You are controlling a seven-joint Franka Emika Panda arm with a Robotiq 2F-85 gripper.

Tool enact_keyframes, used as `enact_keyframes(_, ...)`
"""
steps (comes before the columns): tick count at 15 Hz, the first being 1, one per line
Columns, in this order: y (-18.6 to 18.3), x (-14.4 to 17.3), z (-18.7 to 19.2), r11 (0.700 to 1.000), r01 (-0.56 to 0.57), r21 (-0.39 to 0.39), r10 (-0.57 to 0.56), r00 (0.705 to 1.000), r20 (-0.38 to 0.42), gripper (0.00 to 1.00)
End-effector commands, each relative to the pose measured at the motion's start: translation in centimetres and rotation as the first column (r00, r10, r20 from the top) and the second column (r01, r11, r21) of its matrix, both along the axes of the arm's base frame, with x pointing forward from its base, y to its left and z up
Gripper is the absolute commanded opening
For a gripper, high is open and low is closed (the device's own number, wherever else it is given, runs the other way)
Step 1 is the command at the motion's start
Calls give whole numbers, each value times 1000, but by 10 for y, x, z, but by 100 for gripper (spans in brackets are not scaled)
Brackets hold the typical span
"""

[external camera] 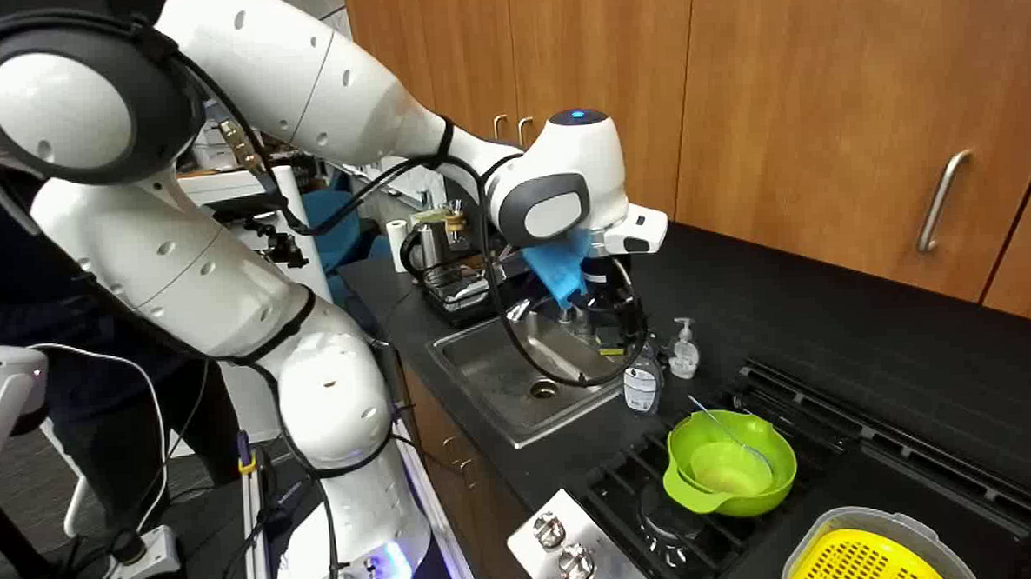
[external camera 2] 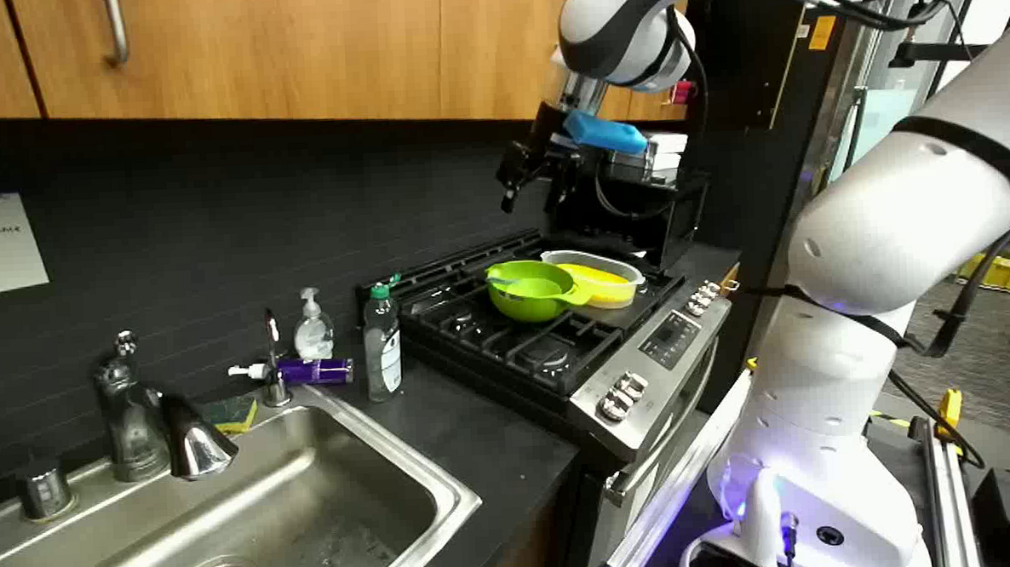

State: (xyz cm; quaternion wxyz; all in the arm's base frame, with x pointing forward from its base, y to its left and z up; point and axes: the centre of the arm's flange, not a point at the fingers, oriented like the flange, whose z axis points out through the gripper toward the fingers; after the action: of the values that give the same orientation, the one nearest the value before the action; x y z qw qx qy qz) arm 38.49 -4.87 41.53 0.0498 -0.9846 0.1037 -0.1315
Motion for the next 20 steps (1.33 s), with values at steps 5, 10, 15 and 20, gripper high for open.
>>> enact_keyframes(5, 0, 0, 0, 1000, 0, 0, 0, 1000, 0, 100)
enact_keyframes(10, 0, 0, 0, 1000, 0, 0, 0, 1000, 0, 100)
enact_keyframes(15, -69, 15, -31, 980, 196, -29, -198, 975, -99, 100)
enact_keyframes(20, -208, -25, -88, 876, 482, 3, -474, 862, -181, 100)
